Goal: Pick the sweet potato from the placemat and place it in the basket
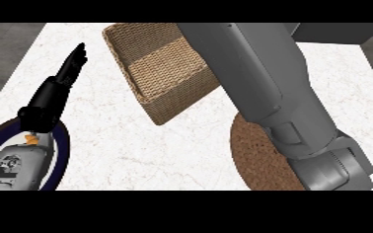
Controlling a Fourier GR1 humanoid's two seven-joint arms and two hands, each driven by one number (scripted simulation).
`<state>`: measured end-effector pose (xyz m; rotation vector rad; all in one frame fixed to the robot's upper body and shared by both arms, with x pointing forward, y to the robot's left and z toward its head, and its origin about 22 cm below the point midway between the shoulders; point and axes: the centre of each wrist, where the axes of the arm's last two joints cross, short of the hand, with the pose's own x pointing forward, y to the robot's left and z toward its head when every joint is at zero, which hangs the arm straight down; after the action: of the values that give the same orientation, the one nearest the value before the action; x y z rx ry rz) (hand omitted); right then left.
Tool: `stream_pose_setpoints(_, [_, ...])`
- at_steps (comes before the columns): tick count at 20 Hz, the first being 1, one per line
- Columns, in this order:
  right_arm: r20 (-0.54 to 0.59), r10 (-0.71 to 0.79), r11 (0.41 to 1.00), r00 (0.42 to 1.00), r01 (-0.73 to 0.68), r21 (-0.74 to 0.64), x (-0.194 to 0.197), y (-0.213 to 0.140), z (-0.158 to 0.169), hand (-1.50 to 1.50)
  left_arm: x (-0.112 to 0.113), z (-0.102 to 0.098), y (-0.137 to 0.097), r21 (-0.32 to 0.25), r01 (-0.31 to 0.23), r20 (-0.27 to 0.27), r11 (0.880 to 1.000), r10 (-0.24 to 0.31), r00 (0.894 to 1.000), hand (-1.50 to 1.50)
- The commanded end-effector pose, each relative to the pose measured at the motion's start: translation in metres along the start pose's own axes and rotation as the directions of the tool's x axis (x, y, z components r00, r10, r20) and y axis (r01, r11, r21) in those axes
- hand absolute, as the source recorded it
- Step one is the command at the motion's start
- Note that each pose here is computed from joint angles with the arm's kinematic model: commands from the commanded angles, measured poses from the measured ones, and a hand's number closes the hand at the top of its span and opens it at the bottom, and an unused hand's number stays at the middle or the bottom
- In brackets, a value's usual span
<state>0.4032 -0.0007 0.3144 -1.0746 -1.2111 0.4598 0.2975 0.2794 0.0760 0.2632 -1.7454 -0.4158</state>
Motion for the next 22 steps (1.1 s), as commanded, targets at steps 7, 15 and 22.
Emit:
stream_pose_setpoints(7, [-0.183,0.282,0.957,0.942,-0.262,0.123,0.015,0.023,-0.004,1.5,0.002,-0.001,0.002,0.004,-0.01,-0.005,1.0,0.01,1.0,0.0])
stream_pose_setpoints(15, [-0.155,0.071,0.982,0.985,-0.042,0.184,0.012,0.027,-0.015,-1.5,0.005,-0.009,-0.003,-0.006,-0.016,-0.011,1.0,0.016,1.0,0.0])
stream_pose_setpoints(22, [-0.108,-0.278,0.96,0.954,0.274,-0.054,0.011,0.015,-0.011,-1.5,-0.006,0.004,-0.002,0.014,0.001,-0.014,1.0,-0.001,1.0,0.0])
